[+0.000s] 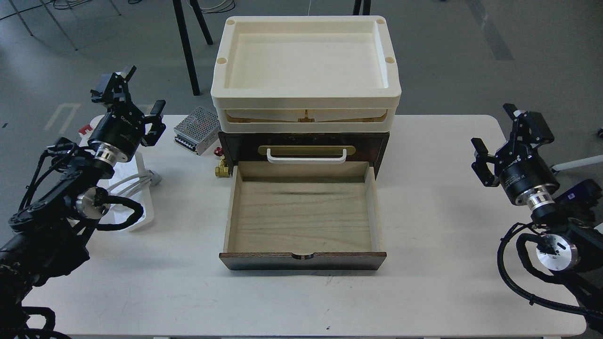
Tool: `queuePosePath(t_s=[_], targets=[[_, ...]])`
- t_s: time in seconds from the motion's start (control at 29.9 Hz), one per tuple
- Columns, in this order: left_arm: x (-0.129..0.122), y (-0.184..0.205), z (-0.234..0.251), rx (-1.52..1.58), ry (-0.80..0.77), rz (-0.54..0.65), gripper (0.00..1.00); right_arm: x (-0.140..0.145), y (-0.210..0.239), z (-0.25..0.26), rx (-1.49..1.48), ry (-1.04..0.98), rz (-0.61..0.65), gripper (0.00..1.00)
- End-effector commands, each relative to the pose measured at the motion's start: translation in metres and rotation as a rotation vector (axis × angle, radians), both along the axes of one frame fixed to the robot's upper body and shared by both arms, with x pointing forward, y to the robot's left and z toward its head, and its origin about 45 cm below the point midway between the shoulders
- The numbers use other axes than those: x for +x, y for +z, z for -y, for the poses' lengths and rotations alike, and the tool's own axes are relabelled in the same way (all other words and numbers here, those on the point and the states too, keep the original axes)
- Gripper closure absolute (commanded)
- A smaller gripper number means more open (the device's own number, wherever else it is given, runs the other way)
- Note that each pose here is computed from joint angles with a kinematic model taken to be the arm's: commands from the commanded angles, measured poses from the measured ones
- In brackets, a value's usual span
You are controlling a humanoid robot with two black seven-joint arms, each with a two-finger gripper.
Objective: Put charging cable into cabinet
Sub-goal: 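Move the left gripper outward and reposition it above the white charger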
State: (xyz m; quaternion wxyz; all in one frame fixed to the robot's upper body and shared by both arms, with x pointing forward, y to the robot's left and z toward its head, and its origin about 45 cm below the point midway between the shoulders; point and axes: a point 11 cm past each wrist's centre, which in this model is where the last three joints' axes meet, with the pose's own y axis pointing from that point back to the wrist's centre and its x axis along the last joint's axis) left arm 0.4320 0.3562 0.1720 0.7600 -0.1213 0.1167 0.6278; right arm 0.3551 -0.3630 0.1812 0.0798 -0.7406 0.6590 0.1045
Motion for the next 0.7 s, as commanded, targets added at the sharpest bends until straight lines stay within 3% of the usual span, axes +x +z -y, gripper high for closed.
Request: queuePosePath(t_s=[0.0,0.13,0.43,0.67], targets=[[-0.001,-0.009,0.002,-0.001,0.012,-0.021,0.0,0.0,0.0,0.0,0.0,0.0,-0.001,0.01],[-0.002,-0.019,-0.001,-0.016,0.047,-0.045,0.0,0.0,-0.001,0.0,0.001,0.0,-0.001,0.01],[0.007,0.015,-0.052,0.092,0.135,-0.004,0.0,0.0,-0.001,0.0,0.0,-0.002,-0.002,0.01],[0.003,0.038,-0.122,0.617,0.459,-0.055,0.0,0.0,0.0,0.0,0.0,-0.003,-0.001,0.01]])
